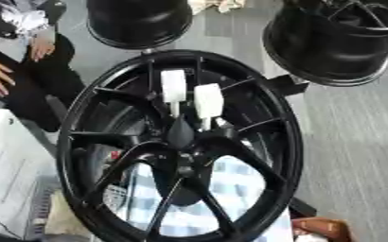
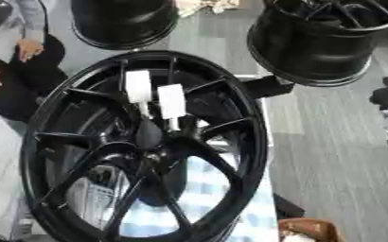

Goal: Pull the pin out of the wheel hub.

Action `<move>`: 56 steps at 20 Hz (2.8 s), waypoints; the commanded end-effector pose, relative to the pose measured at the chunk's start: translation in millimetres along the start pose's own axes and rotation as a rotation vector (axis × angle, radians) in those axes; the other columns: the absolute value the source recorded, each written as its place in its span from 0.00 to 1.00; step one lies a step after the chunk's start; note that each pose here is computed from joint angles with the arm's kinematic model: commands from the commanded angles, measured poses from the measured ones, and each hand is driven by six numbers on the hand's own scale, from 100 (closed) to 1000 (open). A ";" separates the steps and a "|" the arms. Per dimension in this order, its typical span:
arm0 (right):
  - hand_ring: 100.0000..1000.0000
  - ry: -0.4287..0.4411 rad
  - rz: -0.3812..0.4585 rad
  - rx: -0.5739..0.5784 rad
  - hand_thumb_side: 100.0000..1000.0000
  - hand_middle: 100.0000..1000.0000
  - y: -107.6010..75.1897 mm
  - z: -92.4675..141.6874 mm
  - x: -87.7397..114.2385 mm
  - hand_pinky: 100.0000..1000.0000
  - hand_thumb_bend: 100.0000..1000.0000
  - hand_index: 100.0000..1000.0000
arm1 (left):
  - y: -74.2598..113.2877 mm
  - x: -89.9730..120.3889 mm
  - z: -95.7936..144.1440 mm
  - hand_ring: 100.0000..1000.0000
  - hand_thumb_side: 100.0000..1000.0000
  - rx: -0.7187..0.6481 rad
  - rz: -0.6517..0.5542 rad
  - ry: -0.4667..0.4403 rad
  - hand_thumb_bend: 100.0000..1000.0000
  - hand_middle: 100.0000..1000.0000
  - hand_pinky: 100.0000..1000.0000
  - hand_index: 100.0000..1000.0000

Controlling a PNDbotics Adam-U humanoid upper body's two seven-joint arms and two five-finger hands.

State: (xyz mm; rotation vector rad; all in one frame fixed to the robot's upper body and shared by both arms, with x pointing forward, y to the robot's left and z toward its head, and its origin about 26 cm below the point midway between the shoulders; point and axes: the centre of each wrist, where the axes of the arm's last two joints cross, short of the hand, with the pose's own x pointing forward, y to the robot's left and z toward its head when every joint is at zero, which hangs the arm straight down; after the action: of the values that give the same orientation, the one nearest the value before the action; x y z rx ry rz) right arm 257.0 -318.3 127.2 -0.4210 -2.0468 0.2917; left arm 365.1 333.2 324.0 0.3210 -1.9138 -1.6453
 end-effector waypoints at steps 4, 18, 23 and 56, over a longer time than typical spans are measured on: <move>0.68 -0.042 0.032 0.003 0.56 0.60 -7.7 -5.5 7.4 0.87 0.00 0.76 | 17.5 6.2 11.6 0.71 0.41 0.033 -0.038 0.014 0.00 0.62 0.83 0.83; 0.68 -0.050 0.039 0.001 0.56 0.60 -8.2 -6.4 7.9 0.87 0.00 0.76 | 16.3 4.1 14.7 0.71 0.43 0.059 -0.016 0.011 0.00 0.62 0.83 0.83; 0.69 -0.104 0.126 0.012 0.51 0.61 -17.9 -15.4 13.7 0.87 0.00 0.77 | 11.9 4.8 18.0 0.71 0.44 0.170 0.032 -0.019 0.00 0.60 0.84 0.82; 0.85 -0.346 1.113 0.891 0.38 0.76 -63.6 -114.0 137.3 0.90 0.00 0.81 | -122.3 42.4 21.8 0.70 0.67 0.925 0.629 0.077 0.00 0.60 0.86 0.84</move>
State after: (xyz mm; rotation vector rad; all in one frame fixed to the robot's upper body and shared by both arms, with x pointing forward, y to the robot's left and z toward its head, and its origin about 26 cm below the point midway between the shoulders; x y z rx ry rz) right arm 287.4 -316.4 304.2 -0.8794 -1.6093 1.8762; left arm 297.5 302.3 210.1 0.0829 -2.2649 -0.2757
